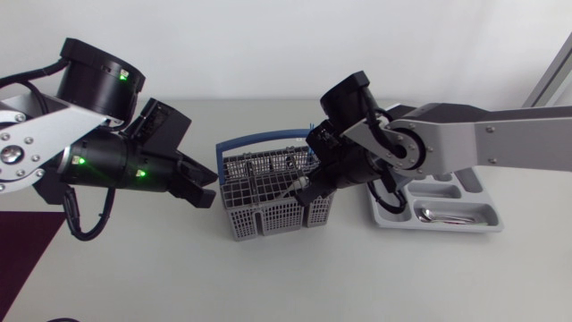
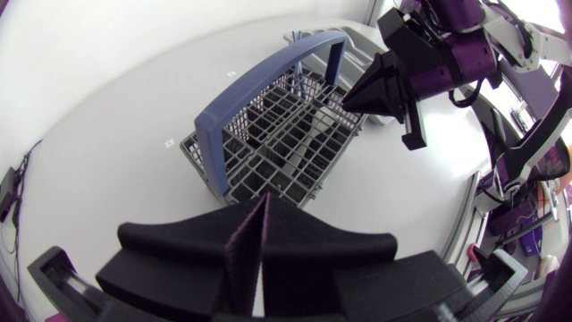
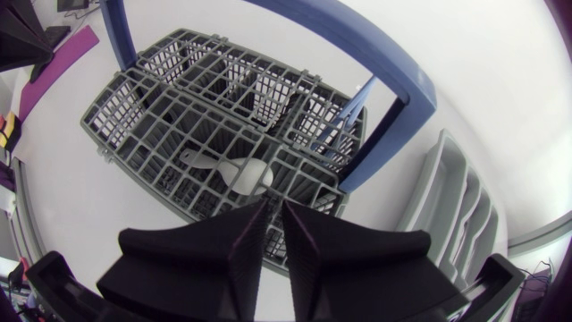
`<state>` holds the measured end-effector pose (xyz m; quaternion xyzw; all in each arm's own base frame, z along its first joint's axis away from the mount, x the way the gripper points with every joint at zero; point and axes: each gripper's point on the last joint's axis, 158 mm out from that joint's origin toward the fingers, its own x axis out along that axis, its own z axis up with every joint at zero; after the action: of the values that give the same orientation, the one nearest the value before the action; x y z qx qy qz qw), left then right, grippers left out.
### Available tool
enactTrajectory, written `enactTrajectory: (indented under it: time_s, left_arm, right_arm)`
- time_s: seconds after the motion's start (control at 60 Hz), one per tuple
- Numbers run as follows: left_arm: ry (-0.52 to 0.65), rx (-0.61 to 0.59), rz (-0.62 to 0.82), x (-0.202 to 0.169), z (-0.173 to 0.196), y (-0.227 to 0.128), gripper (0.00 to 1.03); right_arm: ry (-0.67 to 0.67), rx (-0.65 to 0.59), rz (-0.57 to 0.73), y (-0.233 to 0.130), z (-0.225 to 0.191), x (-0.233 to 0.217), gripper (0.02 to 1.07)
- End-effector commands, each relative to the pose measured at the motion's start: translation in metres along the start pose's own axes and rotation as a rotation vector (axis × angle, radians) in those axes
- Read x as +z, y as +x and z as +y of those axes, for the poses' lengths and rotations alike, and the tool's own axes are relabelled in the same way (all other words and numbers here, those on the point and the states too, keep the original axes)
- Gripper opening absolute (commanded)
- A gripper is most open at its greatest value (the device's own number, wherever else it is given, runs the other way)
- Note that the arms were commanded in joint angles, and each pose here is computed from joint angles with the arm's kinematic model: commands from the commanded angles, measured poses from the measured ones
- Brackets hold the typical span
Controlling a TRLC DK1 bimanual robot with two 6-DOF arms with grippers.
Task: Unload the cutlery basket into the drawer organizer.
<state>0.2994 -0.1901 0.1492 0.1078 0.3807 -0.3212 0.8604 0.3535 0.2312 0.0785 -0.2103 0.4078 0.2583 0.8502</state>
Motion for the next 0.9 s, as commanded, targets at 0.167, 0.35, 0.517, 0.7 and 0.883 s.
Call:
enactTrajectory:
  time_s: [0.167,0.35,0.517,0.7,0.883]
  left_arm:
    - [0.002,0.000,-0.006,-0.004,-0.001,-0.005,0.19]
    - [0.000,0.004,-0.003,-0.007,0.001,-0.005,0.19]
    - [-0.003,0.006,-0.002,-0.008,0.002,-0.005,0.19]
    - [-0.028,0.037,-0.007,-0.011,0.018,-0.001,0.19]
    - [-0.027,0.027,-0.008,-0.011,0.014,0.001,0.19]
  right_arm:
    - [0.030,0.009,0.030,0.002,0.007,-0.011,0.08]
    - [0.016,0.027,-0.056,-0.018,0.015,0.001,0.08]
    - [0.016,0.040,-0.098,-0.028,0.018,0.002,0.08]
    - [0.007,0.070,-0.156,-0.038,0.022,-0.001,0.08]
    - [0.007,0.085,-0.221,-0.049,0.022,-0.001,0.08]
